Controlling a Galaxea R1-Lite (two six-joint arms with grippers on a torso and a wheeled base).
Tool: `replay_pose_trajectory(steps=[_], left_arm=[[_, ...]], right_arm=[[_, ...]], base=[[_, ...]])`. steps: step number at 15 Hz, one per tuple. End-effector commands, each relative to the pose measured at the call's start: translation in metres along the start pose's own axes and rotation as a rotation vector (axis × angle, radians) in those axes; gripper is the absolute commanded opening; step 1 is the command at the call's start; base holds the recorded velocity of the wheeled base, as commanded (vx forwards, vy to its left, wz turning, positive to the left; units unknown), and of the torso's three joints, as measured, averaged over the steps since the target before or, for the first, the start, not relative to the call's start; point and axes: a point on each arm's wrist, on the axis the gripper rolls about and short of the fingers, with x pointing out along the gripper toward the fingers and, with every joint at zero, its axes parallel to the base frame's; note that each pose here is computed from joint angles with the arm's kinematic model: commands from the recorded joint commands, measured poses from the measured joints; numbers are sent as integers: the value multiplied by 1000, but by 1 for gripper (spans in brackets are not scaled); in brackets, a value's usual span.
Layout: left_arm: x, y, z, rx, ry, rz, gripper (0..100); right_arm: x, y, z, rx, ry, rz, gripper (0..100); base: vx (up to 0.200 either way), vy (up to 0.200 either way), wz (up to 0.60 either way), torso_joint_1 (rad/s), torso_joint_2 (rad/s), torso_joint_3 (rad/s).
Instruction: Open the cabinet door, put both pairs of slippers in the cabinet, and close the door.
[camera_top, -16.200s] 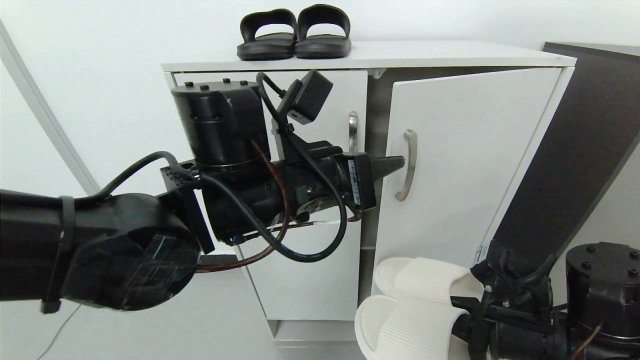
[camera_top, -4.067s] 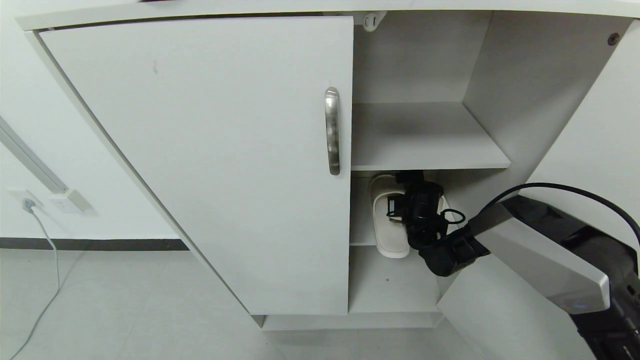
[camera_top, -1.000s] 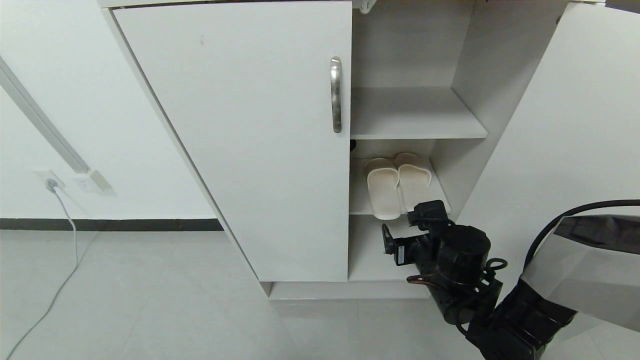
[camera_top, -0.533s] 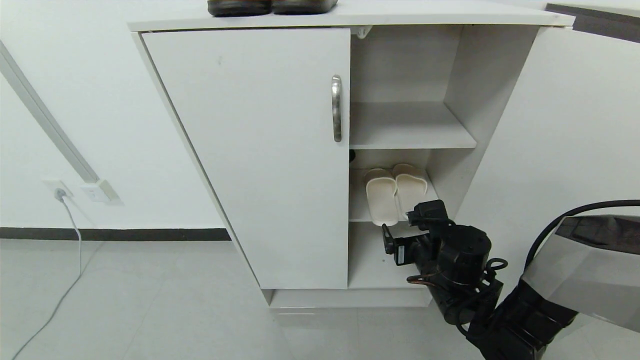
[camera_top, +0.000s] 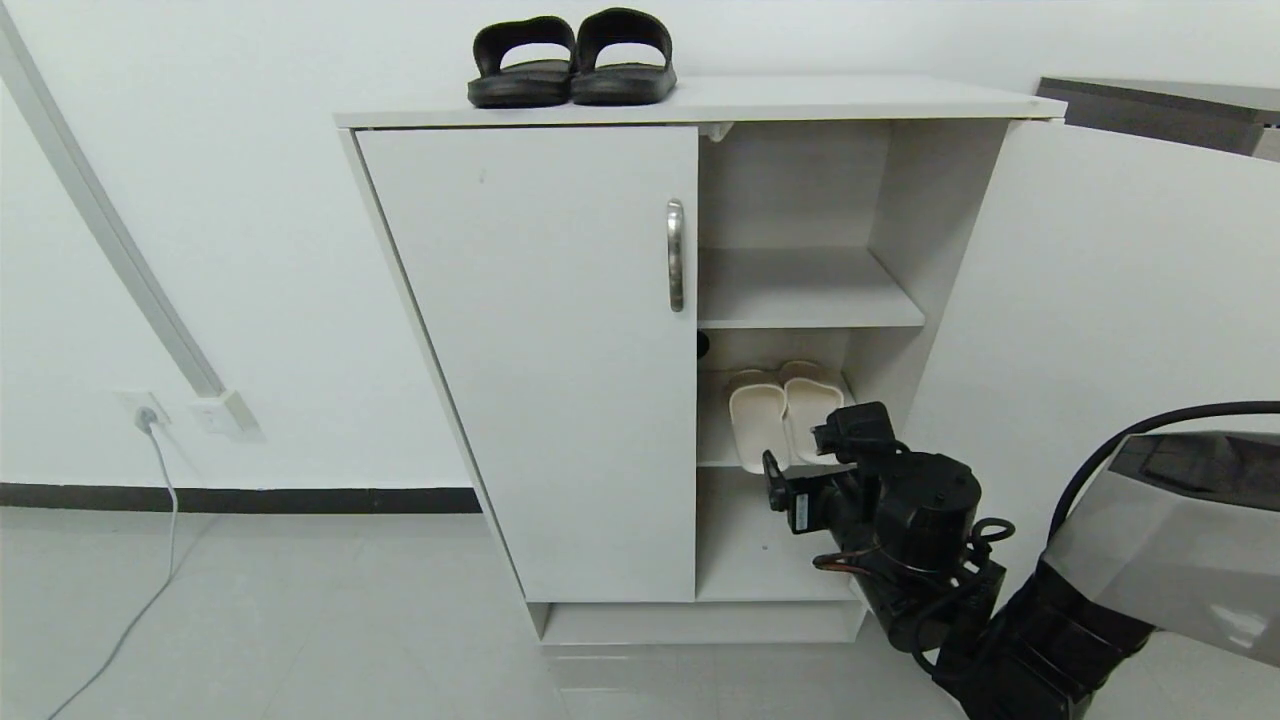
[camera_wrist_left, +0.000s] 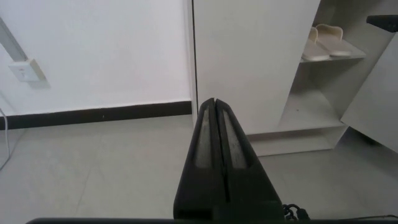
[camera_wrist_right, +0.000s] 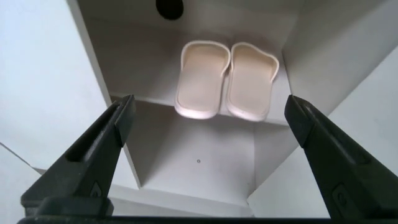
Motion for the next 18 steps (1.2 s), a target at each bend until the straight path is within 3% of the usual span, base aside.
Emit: replay_pose_trajectory(steps=[1,12,18], left_arm=[[0,0,0,0,2,0,0],[0,0,0,-3,2,0,0],[0,0,0,-3,2,0,0]], right_arm=[[-3,-2,-7,-16,26,0,100],[-5,-3,-7,-15,21,0,100],[-6,-5,-6,-6,5,0,100]], base=[[0,0,0,2,2,51],[0,0,0,0,0,0],[0,200,0,5,-2,3]])
